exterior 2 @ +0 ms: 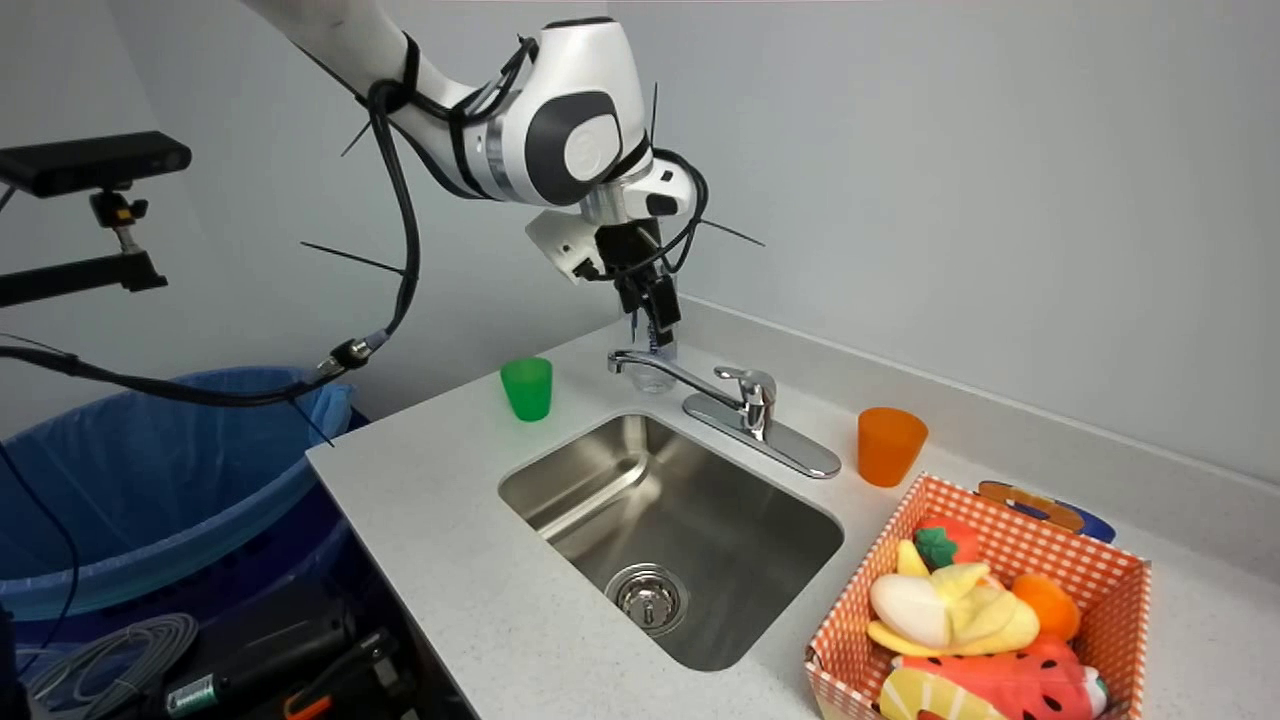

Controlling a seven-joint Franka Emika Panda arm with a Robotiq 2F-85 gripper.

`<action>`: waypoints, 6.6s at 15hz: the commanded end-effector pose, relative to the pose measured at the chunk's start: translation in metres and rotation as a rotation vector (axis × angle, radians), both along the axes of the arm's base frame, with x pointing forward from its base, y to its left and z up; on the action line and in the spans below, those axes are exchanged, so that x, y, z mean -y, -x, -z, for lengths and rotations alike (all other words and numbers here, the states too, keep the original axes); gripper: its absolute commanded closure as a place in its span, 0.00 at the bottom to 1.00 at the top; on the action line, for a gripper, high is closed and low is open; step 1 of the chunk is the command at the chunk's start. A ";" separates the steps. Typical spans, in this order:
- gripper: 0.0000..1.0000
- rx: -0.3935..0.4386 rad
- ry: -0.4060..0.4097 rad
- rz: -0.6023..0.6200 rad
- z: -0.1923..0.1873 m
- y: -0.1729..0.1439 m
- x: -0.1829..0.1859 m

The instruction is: Turn the tap nozzle from the left to the right side

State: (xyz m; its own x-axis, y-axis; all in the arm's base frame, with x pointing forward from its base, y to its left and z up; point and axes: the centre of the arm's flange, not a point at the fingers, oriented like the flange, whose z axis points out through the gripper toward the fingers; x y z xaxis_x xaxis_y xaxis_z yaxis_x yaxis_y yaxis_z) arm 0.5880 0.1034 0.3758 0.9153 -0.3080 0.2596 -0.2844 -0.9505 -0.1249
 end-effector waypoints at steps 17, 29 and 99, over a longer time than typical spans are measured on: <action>0.65 -0.061 -0.029 -0.016 0.029 0.002 -0.086; 1.00 -0.056 0.030 -0.053 0.024 0.000 -0.030; 1.00 -0.093 0.071 -0.008 0.038 0.050 0.129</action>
State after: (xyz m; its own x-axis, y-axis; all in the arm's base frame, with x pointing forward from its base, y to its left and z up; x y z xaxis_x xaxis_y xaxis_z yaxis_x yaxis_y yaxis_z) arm 0.5468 0.0030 0.3402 0.9577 -0.2376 0.1621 -0.2353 -0.9714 -0.0332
